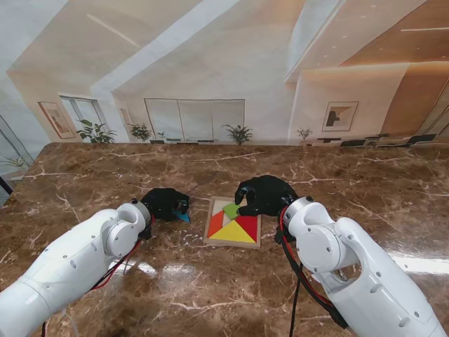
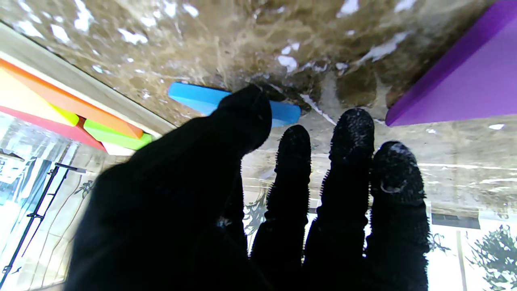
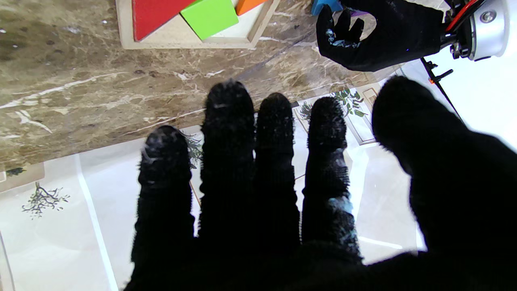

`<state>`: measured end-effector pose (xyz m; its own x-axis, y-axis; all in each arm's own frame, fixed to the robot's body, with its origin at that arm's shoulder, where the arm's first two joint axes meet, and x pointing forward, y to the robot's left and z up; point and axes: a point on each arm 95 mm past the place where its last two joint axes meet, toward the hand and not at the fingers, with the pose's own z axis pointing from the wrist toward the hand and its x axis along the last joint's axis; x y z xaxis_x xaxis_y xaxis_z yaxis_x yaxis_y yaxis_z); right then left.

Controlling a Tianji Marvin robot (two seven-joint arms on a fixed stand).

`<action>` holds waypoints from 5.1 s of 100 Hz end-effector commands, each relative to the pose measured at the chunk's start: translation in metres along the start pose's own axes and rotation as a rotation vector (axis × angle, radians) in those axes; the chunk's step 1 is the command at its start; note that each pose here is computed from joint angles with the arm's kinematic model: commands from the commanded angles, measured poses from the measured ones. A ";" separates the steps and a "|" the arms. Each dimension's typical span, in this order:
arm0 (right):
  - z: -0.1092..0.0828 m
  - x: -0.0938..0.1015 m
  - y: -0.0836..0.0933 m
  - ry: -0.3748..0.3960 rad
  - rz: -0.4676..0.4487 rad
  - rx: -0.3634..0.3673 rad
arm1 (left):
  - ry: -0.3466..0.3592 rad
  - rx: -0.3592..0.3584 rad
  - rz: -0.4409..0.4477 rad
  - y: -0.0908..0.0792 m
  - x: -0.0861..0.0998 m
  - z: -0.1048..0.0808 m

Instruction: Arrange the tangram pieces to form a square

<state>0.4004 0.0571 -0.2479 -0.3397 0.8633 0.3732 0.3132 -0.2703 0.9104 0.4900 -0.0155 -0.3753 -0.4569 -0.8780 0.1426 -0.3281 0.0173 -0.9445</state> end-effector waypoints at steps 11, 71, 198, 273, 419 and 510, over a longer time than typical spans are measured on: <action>-0.002 -0.003 -0.006 -0.014 0.008 0.032 | -0.007 -0.040 -0.005 0.008 -0.003 -0.002; -0.002 -0.004 -0.006 -0.018 0.010 0.037 | -0.006 -0.010 0.021 0.000 0.001 0.007; -0.003 -0.009 -0.006 -0.030 0.026 0.035 | -0.016 -0.012 0.063 0.016 0.008 0.008; -0.004 -0.010 -0.007 -0.036 0.028 0.044 | -0.030 0.031 0.032 0.014 0.009 0.005; -0.005 -0.012 -0.008 -0.050 0.042 0.058 | -0.032 0.004 -0.136 0.028 0.016 0.006; -0.006 -0.013 -0.010 -0.052 0.045 0.069 | -0.026 0.041 -0.230 0.025 0.021 0.004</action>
<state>0.3991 0.0469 -0.2542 -0.2902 0.8711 0.3961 0.3609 -0.2837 0.8884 0.4836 -0.0346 -0.3852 -0.3574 -0.8685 0.3434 -0.3545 -0.2140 -0.9102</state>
